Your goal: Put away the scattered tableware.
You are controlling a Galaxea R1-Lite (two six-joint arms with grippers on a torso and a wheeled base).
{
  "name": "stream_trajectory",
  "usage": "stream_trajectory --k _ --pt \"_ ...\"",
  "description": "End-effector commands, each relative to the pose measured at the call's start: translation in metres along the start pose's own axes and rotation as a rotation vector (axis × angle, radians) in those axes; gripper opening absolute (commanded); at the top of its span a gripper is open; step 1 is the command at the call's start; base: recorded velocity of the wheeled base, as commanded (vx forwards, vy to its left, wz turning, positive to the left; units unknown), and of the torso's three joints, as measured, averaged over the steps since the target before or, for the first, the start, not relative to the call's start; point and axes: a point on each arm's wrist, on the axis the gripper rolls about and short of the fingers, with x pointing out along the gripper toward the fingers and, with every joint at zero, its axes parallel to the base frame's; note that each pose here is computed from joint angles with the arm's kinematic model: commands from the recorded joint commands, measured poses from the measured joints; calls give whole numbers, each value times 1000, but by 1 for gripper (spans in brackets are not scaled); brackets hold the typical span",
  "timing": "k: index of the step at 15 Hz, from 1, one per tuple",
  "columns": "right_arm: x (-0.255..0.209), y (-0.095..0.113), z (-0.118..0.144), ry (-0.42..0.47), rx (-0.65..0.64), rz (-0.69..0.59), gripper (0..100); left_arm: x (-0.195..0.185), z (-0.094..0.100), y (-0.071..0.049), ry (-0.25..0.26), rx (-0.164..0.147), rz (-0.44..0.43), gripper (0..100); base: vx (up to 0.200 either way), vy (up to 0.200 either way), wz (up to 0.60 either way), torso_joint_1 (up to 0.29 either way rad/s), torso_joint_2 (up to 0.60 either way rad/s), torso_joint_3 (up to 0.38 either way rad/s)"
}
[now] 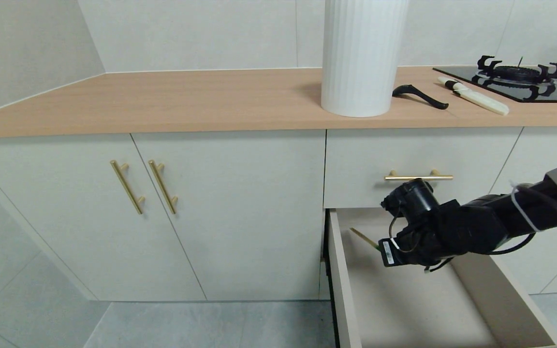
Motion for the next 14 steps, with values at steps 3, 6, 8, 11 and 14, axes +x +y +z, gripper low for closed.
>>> stream_trajectory --k 3,6,8,11,14 --pt "33 1 -15 86 -7 -26 0 0 0 0 0 -1 0 100 0 0 0 0 0 0" --pt "49 1 -25 141 -20 -40 0 0 0 0 0 1 -2 100 0 0 0 0 0 0" --pt "61 2 -33 179 -31 -48 0 0 0 0 0 -1 0 100 0 0 0 0 0 0" --pt "86 6 -49 244 -46 -61 0 0 0 0 0 -1 0 100 0 0 0 0 0 0" --pt "88 7 -48 237 -43 -58 0 0 0 0 0 1 0 100 0 0 0 0 0 0"
